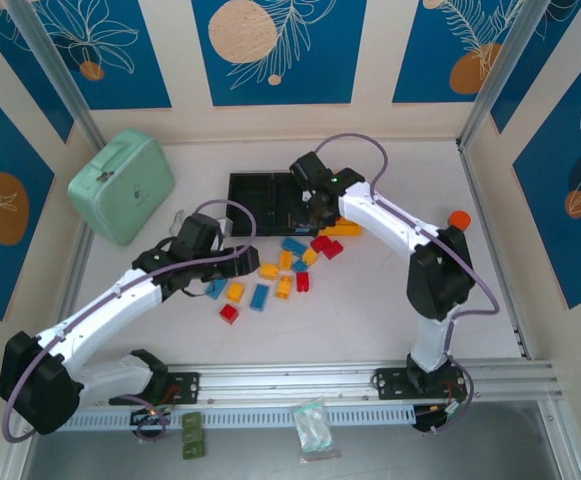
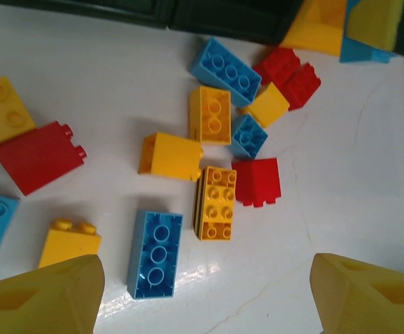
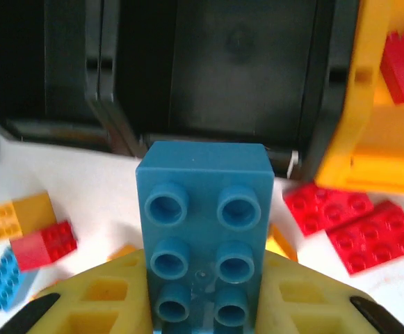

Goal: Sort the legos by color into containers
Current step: Place the lego in the container.

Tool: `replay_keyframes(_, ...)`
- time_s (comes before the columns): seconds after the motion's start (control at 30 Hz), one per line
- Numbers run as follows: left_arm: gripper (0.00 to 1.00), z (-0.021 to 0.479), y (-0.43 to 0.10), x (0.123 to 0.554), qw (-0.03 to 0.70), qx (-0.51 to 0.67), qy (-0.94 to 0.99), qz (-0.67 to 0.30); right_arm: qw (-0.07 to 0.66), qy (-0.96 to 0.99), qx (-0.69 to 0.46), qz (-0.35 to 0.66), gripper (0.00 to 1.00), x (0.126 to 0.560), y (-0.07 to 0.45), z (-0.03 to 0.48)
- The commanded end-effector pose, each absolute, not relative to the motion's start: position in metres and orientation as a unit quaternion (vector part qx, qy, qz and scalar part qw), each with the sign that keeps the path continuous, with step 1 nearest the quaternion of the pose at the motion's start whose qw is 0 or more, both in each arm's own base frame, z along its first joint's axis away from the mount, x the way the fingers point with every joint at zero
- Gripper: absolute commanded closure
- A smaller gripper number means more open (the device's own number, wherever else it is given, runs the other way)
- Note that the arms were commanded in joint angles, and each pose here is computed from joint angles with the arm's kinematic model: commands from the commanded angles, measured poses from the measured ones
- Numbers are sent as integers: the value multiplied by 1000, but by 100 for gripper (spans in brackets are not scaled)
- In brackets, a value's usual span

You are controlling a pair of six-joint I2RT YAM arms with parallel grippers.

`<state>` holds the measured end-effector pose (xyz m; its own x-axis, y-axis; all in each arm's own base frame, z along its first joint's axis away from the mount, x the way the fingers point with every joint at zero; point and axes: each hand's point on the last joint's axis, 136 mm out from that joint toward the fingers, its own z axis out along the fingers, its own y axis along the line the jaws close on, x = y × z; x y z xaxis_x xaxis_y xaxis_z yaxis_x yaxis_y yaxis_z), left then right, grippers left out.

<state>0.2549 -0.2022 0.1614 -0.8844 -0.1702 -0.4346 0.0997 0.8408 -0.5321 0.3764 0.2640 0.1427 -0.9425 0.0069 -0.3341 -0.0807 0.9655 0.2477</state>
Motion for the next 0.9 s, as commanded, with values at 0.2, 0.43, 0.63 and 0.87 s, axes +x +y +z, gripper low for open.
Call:
replay_keyframes(0.2, 22, 168, -196, 261, 233, -37, 928, -290, 135, 983, -7, 127, 71, 430, 276, 117)
replay_keyframes(0.43, 22, 159, -190, 258, 225, -48, 931, -284, 117, 986, -4, 119, 70, 449, 284, 95)
replay_keyframes(0.63, 22, 153, -188, 255, 219, -55, 932, -282, 105, 988, -2, 112, 68, 453, 286, 80)
replay_keyframes(0.87, 22, 152, -187, 254, 218, -57, 933, -281, 95, 990, 1, 103, 65, 452, 285, 67)
